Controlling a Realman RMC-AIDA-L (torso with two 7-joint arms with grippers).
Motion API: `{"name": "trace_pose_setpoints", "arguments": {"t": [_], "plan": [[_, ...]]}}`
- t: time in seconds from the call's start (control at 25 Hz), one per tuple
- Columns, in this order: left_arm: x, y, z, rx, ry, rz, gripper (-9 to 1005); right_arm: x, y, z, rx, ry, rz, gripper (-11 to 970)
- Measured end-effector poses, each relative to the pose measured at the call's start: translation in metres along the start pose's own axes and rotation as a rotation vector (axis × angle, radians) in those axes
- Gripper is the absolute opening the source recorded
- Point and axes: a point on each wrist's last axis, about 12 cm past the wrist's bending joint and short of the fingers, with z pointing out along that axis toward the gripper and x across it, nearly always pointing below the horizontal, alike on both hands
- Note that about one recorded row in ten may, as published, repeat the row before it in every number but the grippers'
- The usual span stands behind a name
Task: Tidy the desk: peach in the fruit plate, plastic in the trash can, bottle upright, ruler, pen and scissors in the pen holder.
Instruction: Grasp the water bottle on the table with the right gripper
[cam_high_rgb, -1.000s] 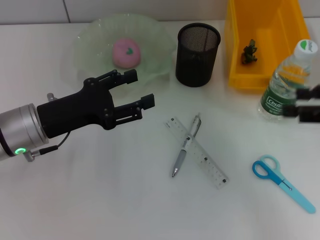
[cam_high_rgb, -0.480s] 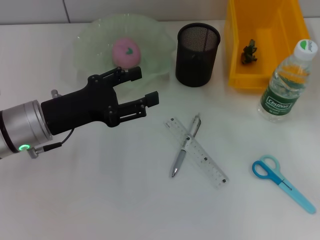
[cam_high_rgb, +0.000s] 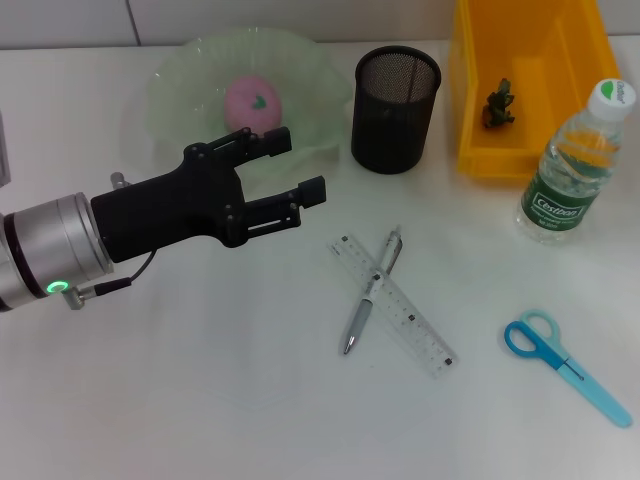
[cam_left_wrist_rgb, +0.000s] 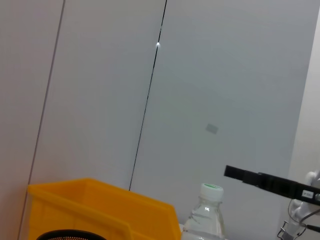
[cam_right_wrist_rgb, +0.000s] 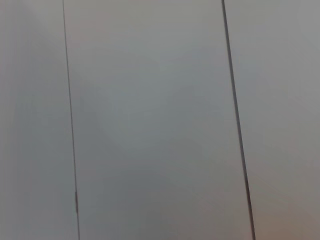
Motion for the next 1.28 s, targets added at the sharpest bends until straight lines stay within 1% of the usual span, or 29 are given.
{"name": "trace_pose_setpoints", "arguments": {"t": [0.04, 0.08, 0.12, 0.2, 0.28, 0.32, 0.36, 0.68, 0.88, 1.08, 1.28], "plan": [[0.0, 0.0, 0.0, 0.0, 0.0, -0.001, 736, 0.002, 0.0, 0.005, 0.002, 0.001, 0.003, 813], [0.0, 0.0, 0.0, 0.0, 0.0, -0.001, 736, 0.007, 0.001, 0.016, 0.006, 0.005, 0.011, 813], [0.0, 0.0, 0.0, -0.001, 0.0, -0.001, 735, 0.007, 0.001, 0.016, 0.006, 0.005, 0.011, 813], [0.0, 0.0, 0.0, -0.001, 0.0, -0.001, 735, 0.011, 0.003, 0.025, 0.005, 0.013, 0.012, 812], [0.001, 0.0, 0.0, -0.002, 0.001, -0.005, 735, 0.018, 0.008, 0.038, -0.029, 0.051, -0.004, 811], [0.001, 0.0, 0.0, -0.002, 0.001, -0.005, 735, 0.018, 0.008, 0.038, -0.029, 0.051, -0.004, 811], [0.001, 0.0, -0.001, -0.003, 0.001, -0.006, 735, 0.021, 0.01, 0.043, -0.051, 0.074, -0.005, 810], [0.005, -0.003, -0.004, -0.005, -0.002, -0.021, 734, 0.026, 0.017, 0.058, -0.085, 0.09, 0.014, 807], [0.007, -0.004, -0.005, -0.004, -0.003, -0.026, 733, 0.027, 0.018, 0.061, -0.09, 0.097, 0.012, 805], [0.008, -0.006, -0.007, -0.008, -0.004, -0.031, 732, 0.028, 0.019, 0.06, -0.089, 0.096, 0.014, 643], [0.009, -0.007, -0.01, -0.016, -0.021, -0.038, 732, 0.027, 0.02, 0.058, -0.091, 0.083, 0.019, 441]]}}
